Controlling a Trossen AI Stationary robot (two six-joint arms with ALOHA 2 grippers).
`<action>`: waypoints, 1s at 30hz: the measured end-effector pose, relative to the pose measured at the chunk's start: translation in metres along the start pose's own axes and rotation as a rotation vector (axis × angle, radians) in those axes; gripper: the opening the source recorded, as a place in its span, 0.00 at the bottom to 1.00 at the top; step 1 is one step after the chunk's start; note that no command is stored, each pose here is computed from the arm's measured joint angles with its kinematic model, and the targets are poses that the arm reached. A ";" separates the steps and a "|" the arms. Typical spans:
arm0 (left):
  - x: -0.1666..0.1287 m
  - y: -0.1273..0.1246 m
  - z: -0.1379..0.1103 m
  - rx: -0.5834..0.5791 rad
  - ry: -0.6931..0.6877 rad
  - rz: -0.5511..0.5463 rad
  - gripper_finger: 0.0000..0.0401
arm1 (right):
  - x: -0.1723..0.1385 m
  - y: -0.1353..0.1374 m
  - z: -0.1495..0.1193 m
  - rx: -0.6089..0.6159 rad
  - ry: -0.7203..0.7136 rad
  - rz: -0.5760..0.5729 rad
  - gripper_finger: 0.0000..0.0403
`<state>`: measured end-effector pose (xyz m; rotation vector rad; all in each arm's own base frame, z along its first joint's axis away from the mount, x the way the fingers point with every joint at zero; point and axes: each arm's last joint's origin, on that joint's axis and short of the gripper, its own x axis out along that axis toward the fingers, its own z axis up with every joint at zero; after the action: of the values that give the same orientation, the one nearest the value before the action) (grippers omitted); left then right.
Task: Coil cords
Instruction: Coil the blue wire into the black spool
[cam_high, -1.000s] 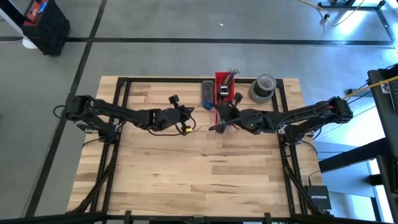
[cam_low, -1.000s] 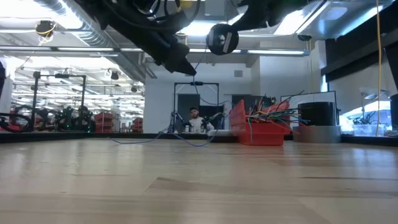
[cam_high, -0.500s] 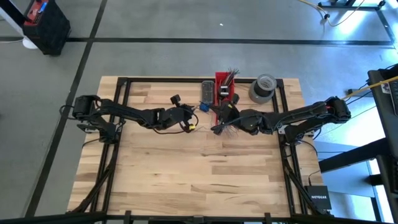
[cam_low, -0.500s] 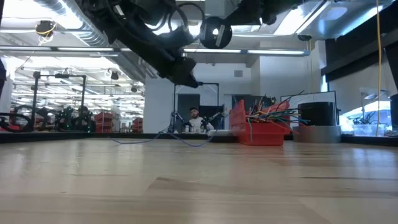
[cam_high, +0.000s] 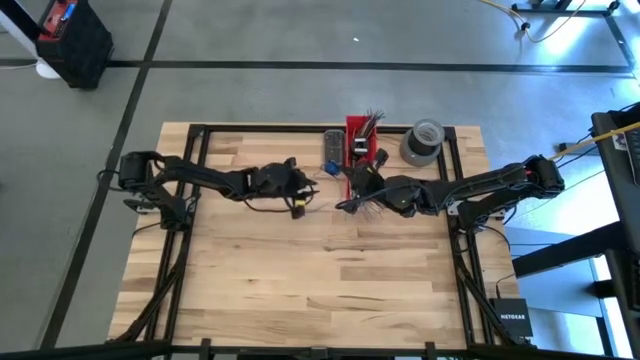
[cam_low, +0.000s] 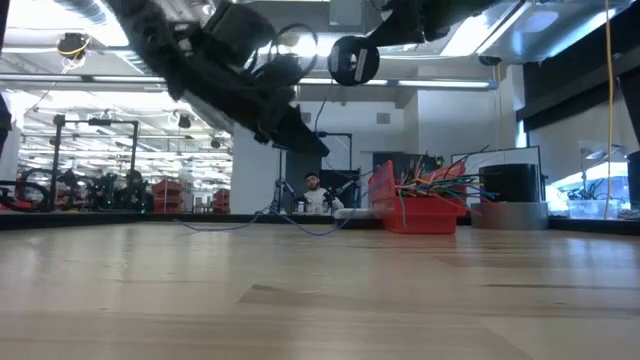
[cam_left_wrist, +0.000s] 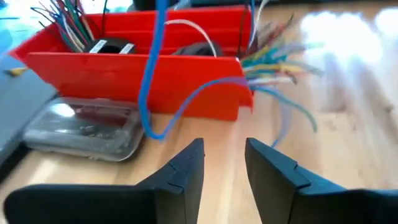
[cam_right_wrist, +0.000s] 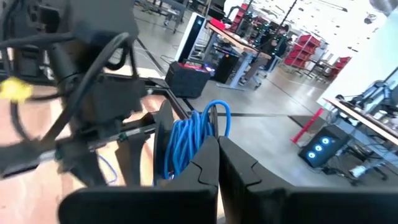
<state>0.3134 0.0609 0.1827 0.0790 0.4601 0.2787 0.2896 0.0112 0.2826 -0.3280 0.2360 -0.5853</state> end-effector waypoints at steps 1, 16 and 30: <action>-0.001 0.004 -0.004 -0.023 -0.028 -0.027 0.28 | 0.000 0.000 0.000 -0.003 0.003 -0.004 0.00; 0.008 0.023 -0.031 -0.131 -0.085 0.027 0.28 | 0.000 0.000 0.000 -0.020 -0.001 -0.012 0.00; 0.013 0.021 -0.028 -0.107 -0.184 0.038 0.28 | 0.000 0.000 0.000 -0.024 0.000 -0.001 0.00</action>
<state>0.3072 0.0855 0.1554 0.0087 0.2605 0.3295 0.2896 0.0112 0.2826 -0.3514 0.2433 -0.5836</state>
